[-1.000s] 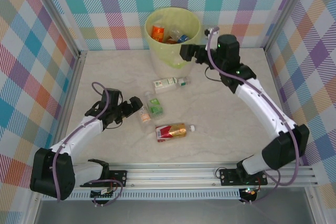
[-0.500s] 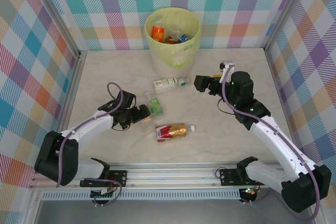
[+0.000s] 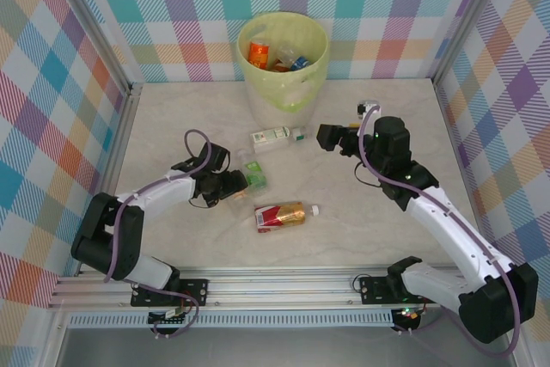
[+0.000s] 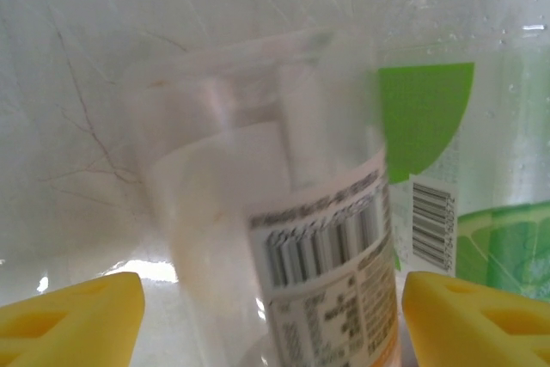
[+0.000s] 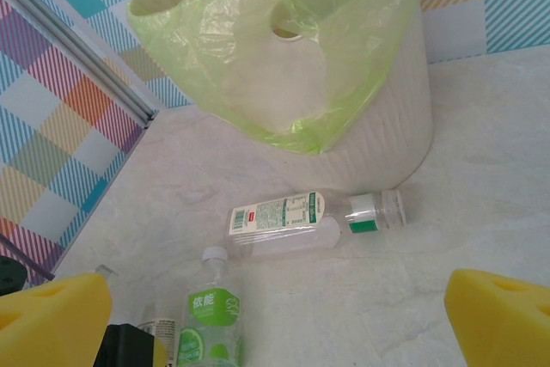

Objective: Put the plastic bottles in the bin

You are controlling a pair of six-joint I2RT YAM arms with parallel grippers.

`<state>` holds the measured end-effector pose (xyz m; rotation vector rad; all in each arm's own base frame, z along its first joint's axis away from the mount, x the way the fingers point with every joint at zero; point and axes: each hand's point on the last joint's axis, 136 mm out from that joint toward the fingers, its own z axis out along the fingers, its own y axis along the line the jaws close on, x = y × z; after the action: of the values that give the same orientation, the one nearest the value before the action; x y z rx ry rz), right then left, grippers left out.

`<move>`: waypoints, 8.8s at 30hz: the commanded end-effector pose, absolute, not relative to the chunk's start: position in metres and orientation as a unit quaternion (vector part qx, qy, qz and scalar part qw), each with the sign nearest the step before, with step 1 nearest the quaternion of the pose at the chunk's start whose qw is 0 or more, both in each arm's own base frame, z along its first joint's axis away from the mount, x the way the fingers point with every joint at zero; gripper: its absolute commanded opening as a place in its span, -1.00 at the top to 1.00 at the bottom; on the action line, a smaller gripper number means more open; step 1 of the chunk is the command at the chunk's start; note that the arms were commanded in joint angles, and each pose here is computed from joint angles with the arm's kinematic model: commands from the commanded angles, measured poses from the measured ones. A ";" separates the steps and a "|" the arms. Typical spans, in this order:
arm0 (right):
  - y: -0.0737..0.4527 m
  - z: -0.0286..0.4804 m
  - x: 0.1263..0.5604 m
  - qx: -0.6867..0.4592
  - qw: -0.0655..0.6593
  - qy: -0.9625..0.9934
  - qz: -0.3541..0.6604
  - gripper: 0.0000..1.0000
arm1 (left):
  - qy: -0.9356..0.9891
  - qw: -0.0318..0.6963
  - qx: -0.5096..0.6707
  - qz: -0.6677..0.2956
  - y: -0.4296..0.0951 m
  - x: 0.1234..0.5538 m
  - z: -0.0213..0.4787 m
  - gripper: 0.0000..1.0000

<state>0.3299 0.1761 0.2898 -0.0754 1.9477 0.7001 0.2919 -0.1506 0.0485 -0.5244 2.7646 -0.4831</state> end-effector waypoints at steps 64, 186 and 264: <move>0.139 0.288 0.311 0.088 0.505 0.812 0.279 -0.99 | 0.605 0.707 -0.068 -0.360 -0.206 0.477 0.465 0.14; 0.331 0.116 0.182 -0.775 0.225 0.577 0.124 -0.13 | 0.767 0.563 -0.230 -0.205 -0.058 0.378 0.293 -1.00; 0.207 0.395 0.423 -0.060 0.598 0.762 0.243 -0.99 | 0.822 0.439 -0.296 -0.212 -0.045 0.332 0.187 -1.00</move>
<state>0.4362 0.2103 0.4075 -0.2972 1.7494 0.4159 0.3267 -0.0442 0.1852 -0.7236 2.0625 -0.4799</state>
